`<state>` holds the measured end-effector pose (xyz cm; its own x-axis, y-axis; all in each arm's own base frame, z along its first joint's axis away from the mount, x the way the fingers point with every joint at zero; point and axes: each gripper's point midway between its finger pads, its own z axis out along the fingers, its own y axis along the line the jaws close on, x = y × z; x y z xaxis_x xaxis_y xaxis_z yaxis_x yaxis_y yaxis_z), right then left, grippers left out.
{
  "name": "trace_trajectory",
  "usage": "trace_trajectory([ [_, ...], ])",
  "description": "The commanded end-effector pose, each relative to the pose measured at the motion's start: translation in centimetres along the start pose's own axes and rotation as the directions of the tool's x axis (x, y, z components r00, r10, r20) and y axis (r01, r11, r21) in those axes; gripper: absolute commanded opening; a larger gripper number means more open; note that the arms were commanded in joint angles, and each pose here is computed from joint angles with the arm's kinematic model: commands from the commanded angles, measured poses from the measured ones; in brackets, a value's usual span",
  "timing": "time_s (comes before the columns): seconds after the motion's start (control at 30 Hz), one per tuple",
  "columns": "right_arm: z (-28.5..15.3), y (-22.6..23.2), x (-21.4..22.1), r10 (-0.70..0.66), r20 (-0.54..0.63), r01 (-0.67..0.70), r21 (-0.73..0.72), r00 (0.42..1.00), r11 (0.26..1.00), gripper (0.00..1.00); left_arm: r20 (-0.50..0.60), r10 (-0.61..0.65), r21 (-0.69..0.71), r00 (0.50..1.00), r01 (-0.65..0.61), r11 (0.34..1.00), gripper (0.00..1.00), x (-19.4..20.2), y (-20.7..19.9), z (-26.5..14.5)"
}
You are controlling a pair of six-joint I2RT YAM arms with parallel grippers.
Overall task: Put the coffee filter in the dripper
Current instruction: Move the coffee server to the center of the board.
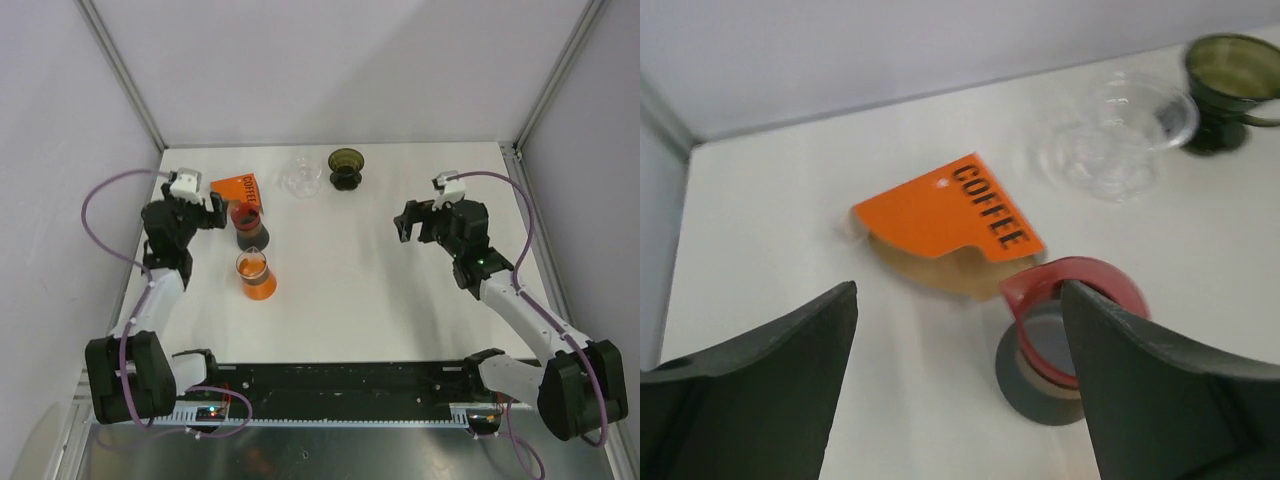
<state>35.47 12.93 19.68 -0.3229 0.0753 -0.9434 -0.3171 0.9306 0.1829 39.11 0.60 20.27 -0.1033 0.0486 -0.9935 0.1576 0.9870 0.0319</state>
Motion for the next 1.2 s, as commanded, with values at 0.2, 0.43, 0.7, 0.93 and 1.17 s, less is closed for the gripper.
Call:
trace_trajectory([
  [0.2,-1.3,4.8,1.9,-0.094,-0.177,0.079,-0.088,0.98,0.993,0.99,-0.32,0.315,0.544,0.894,-0.099,0.833,0.84,2.3,-8.7,-6.9],
  [0.43,-1.5,5.2,4.2,-0.126,-0.264,0.103,-0.098,0.956,0.99,0.99,-0.344,0.498,0.633,0.796,-0.195,0.749,0.84,5.0,-9.7,-8.7],
  [0.7,-1.6,4.5,5.8,-0.143,-0.326,0.126,-0.075,0.934,0.989,0.99,-0.37,0.545,0.66,0.753,-0.199,0.724,0.66,6.3,-9.9,-8.0],
  [0.93,-1.5,3.8,6.4,-0.154,-0.348,0.147,-0.046,0.925,0.988,0.99,-0.415,0.566,0.663,0.713,-0.189,0.725,0.54,8.0,-9.3,-7.5],
  [1.17,-1.5,4.1,6.0,-0.134,-0.331,0.126,-0.044,0.934,0.991,1.0,-0.451,0.495,0.649,0.743,-0.108,0.753,0.16,7.4,-11.0,-7.4],
])
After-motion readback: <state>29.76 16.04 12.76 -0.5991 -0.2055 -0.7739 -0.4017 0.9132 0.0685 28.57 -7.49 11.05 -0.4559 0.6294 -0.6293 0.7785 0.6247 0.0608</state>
